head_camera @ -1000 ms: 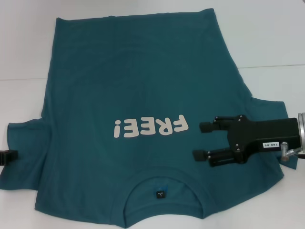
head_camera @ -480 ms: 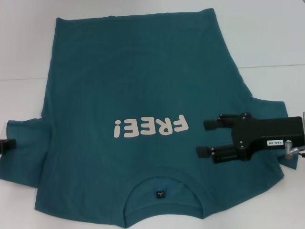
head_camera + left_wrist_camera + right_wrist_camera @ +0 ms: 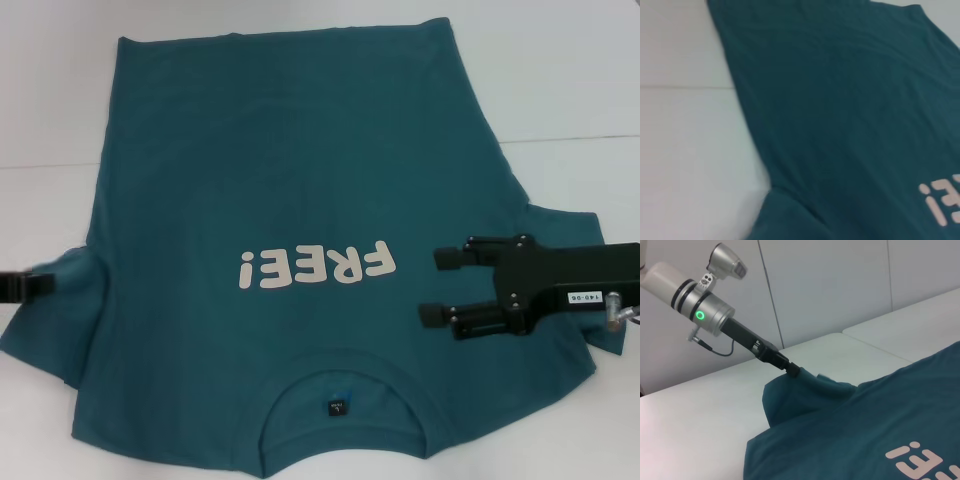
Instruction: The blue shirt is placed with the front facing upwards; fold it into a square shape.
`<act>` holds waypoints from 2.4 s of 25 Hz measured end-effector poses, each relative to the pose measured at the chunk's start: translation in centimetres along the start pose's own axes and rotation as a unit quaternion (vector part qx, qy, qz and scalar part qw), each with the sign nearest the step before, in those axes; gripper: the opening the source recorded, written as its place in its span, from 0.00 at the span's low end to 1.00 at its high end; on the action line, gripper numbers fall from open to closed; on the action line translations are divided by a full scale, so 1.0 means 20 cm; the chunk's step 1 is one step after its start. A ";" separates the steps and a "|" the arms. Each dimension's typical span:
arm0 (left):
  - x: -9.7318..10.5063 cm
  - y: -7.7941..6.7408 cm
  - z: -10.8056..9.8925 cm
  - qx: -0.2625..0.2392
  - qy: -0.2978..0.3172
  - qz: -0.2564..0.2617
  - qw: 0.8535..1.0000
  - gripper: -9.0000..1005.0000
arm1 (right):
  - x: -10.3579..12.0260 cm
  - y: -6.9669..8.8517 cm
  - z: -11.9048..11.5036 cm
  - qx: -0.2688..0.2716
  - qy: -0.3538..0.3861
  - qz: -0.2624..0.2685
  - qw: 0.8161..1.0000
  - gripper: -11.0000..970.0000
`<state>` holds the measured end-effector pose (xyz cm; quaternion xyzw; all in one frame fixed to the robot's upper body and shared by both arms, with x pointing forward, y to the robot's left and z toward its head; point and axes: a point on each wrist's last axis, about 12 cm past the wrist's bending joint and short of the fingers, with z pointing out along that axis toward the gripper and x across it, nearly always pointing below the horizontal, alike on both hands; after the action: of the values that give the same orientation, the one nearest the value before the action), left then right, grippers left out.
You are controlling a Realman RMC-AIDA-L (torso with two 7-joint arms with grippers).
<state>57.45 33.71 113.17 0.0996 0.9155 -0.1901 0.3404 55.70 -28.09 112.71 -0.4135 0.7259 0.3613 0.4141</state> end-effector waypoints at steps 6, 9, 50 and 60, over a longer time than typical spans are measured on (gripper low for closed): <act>-0.07 -0.04 -0.02 -0.019 0.019 0.021 0.999 0.05 | 0.00 0.00 -0.02 0.007 -0.001 -0.003 1.000 0.95; -0.11 -0.04 -0.03 -0.028 0.023 0.032 0.999 0.05 | 0.00 0.01 -0.03 0.011 -0.002 -0.007 1.000 0.95; -0.29 -0.22 -0.06 0.001 0.027 0.028 0.999 0.05 | 0.00 0.02 -0.05 0.012 -0.004 -0.003 1.000 0.95; -0.16 -0.35 0.23 0.039 0.055 -0.005 0.998 0.05 | 0.01 0.02 -0.05 0.011 -0.003 0.000 1.000 0.95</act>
<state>60.38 25.31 113.94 0.1183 0.9251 -0.2216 0.2847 54.85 -28.89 112.97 -0.4075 0.7288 0.3544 0.4209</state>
